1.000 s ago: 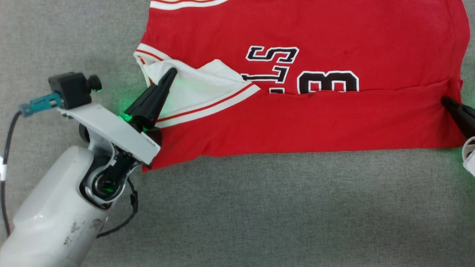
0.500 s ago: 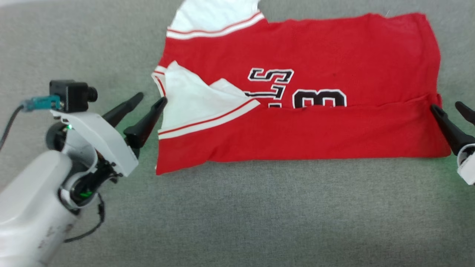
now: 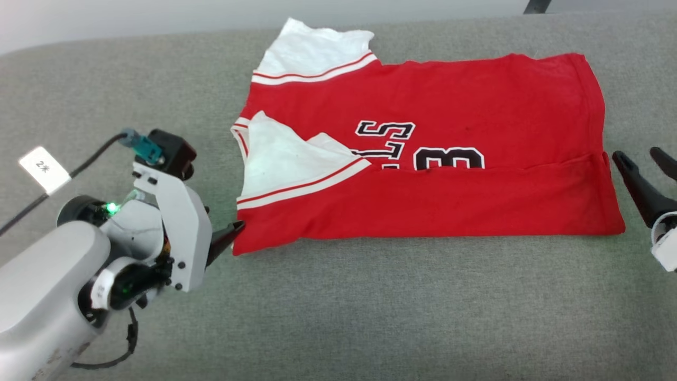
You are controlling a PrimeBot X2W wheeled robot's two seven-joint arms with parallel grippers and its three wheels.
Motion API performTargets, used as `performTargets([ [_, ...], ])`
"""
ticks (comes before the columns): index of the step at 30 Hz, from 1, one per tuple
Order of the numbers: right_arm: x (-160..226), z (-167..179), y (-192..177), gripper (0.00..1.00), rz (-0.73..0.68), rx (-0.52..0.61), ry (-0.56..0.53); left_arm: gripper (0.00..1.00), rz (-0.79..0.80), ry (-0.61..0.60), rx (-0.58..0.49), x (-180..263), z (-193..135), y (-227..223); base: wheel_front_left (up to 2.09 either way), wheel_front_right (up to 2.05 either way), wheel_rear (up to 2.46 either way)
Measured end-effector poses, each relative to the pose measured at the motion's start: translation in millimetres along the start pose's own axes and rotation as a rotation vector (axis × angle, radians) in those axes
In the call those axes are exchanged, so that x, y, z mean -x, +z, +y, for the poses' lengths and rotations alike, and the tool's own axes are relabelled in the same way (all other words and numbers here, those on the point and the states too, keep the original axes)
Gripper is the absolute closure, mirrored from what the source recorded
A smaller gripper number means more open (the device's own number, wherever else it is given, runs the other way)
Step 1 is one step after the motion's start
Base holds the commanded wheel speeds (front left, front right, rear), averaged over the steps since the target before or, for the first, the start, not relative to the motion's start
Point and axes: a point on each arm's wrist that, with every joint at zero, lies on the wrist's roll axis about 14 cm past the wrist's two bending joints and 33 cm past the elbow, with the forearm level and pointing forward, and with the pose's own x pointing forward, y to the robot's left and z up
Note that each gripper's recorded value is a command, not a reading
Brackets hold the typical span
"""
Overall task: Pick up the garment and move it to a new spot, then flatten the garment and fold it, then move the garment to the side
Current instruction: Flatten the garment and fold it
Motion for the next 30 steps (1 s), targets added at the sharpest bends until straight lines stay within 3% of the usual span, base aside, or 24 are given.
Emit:
performTargets([
  [7,2,-13,-13,0.00,0.032,-0.009,-0.036,0.00,0.081,-0.078,0.143,-33,-10,-17,0.00,0.00,0.00],
  [14,9,-33,-20,0.00,0.052,-0.008,-0.088,0.00,0.138,-0.131,0.188,-59,-15,-29,0.00,0.00,0.00],
  [15,9,-35,-20,0.00,0.053,-0.007,-0.093,0.12,0.140,-0.140,0.188,-62,-17,-29,0.00,0.00,0.00],
  [16,10,-37,-19,0.00,0.054,-0.006,-0.098,0.59,0.137,-0.145,0.192,-64,-17,-28,0.00,0.00,0.00],
  [17,11,-39,-19,0.00,0.059,0.002,-0.103,0.98,0.134,-0.151,0.197,-65,-18,-27,0.00,0.00,0.00],
  [21,11,-36,-28,0.00,0.148,0.052,-0.084,1.00,0.114,-0.163,0.213,-67,-21,-24,0.00,0.00,0.00],
  [26,16,-34,-63,0.00,0.413,0.123,-0.057,1.00,0.109,-0.176,0.211,-68,-23,-24,0.00,0.00,0.00],
  [30,10,-35,-74,0.00,0.537,0.161,-0.049,1.00,0.105,-0.183,0.214,-70,-24,-25,0.00,0.00,0.00],
])
